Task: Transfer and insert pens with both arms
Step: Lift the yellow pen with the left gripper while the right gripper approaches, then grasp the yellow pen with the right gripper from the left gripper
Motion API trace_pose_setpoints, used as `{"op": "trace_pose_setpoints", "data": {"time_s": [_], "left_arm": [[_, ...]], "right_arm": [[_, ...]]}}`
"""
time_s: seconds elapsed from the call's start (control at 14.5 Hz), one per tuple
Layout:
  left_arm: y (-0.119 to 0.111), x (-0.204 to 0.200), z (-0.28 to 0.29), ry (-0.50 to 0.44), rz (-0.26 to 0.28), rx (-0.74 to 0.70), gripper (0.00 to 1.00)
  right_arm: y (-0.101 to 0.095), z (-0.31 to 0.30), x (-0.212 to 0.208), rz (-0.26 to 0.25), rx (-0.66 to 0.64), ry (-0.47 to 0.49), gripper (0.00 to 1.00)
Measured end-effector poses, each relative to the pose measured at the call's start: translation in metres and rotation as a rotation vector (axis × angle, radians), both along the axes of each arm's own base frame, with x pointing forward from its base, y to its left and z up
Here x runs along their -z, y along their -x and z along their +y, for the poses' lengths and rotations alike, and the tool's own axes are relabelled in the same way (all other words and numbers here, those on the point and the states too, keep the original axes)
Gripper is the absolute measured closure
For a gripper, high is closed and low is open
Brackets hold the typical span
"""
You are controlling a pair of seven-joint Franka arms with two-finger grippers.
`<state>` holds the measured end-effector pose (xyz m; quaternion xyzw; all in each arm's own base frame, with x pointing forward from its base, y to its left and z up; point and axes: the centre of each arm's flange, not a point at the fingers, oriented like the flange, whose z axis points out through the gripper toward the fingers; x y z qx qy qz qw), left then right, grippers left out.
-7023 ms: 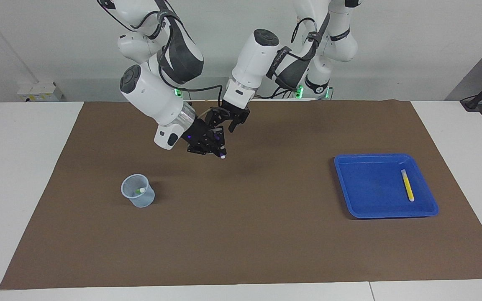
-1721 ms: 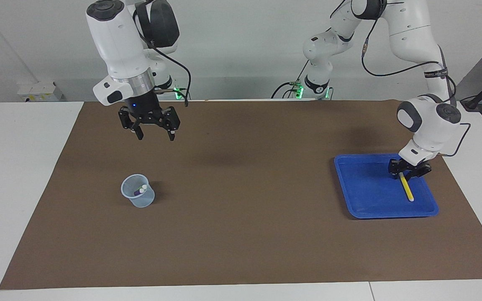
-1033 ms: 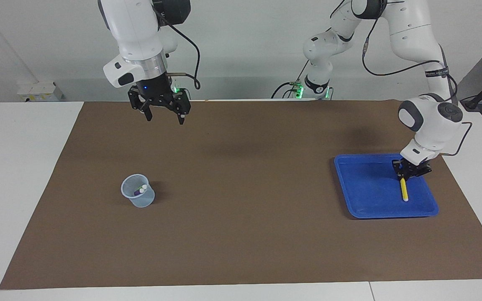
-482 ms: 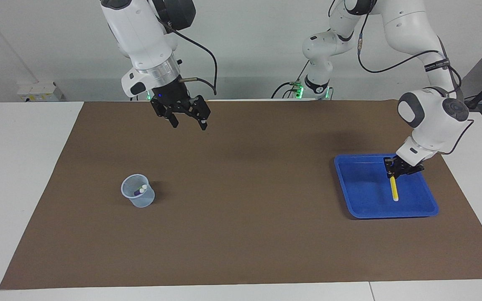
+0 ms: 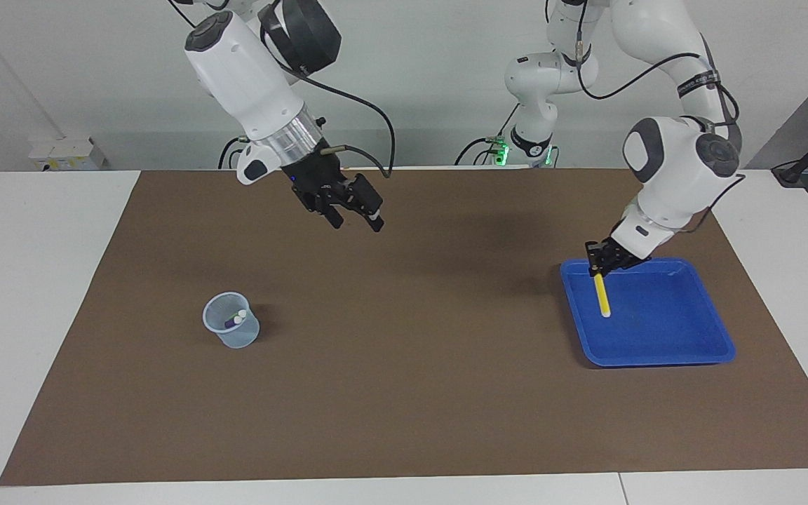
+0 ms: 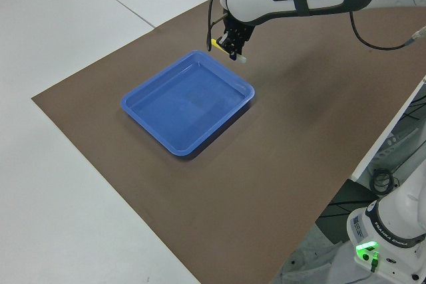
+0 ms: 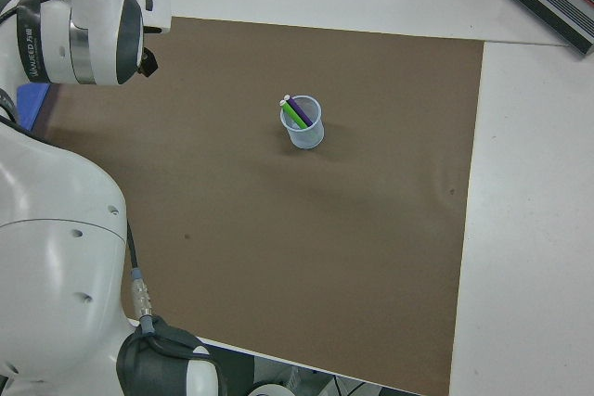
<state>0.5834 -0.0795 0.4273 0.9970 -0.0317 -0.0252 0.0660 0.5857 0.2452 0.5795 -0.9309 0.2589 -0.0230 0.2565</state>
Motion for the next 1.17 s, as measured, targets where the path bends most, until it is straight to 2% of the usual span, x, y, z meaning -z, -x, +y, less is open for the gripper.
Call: {"op": "trace_pose_setpoints", "data": {"time_s": [0.21, 0.41, 0.62, 0.9, 1.17], "left_arm": [[0.017, -0.010, -0.074, 0.048, 0.027, -0.063, 0.82], [0.044, -0.025, -0.144, 0.101, 0.062, -0.139, 0.82], [0.074, -0.044, -0.204, 0.145, 0.080, -0.187, 0.82], [0.098, -0.058, -0.258, 0.201, 0.038, -0.248, 0.82], [0.117, -0.070, -0.304, 0.304, -0.012, -0.326, 0.82]], "right_arm": [[-0.003, 0.021, 0.019, -0.025, -0.020, -0.030, 0.00], [-0.010, 0.042, 0.051, -0.098, -0.182, 0.000, 0.00], [-0.016, 0.037, 0.067, -0.132, -0.283, -0.016, 0.00], [-0.017, 0.043, 0.080, -0.140, -0.311, -0.012, 0.00], [-0.010, 0.053, 0.089, -0.152, -0.374, -0.001, 0.01]]}}
